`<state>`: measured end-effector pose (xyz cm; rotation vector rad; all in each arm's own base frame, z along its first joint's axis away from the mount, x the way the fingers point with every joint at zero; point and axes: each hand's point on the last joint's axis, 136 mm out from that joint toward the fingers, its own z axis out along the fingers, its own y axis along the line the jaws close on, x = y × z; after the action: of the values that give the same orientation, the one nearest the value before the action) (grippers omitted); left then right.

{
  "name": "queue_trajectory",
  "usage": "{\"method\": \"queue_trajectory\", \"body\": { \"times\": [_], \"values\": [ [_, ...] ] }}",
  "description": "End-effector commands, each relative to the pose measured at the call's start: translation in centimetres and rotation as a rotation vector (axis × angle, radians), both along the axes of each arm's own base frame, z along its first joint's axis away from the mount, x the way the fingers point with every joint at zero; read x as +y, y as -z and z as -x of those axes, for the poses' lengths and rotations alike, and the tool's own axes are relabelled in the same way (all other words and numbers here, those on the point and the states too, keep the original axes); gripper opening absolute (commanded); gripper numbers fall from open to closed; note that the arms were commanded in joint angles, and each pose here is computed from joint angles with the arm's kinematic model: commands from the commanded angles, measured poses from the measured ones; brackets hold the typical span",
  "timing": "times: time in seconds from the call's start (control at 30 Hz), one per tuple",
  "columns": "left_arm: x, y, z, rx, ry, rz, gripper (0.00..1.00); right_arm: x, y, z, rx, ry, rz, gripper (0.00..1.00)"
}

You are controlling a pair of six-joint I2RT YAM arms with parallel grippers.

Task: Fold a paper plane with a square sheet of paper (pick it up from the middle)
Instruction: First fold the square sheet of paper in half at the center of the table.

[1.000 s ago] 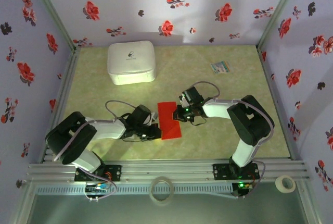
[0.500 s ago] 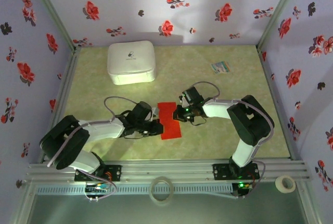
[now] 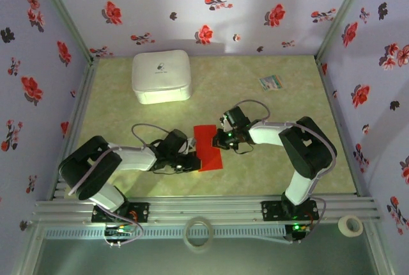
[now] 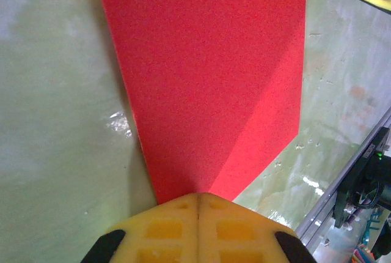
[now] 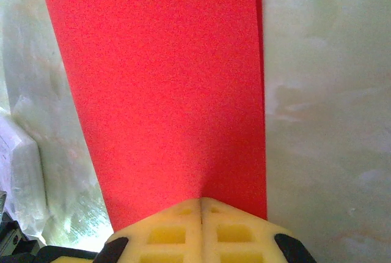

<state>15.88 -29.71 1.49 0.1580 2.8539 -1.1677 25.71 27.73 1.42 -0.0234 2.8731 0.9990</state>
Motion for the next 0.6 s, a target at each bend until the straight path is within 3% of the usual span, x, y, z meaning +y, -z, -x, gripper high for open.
{"method": "queue_trajectory", "body": {
  "times": [0.0, 0.33, 0.47, 0.57],
  "values": [
    [2.0, 1.7, 2.2, 0.058, 0.025, -0.074, 0.03, -4.0, 4.9, 2.9, 0.126, 0.045, 0.209, 0.0],
    [2.7, -0.4, 2.3, -0.04, 0.089, -0.15, 0.03, -3.9, 4.8, 2.8, 0.127, 0.041, 0.206, 0.0],
    [2.5, -4.1, 0.0, -0.176, 0.056, -0.167, 0.03, -4.0, 4.4, 2.8, 0.12, 0.036, 0.214, 0.0],
    [2.6, -5.6, -3.1, -0.194, -0.033, -0.136, 0.03, -3.8, 4.2, 2.6, 0.116, 0.034, 0.21, 0.0]
  ]
}}
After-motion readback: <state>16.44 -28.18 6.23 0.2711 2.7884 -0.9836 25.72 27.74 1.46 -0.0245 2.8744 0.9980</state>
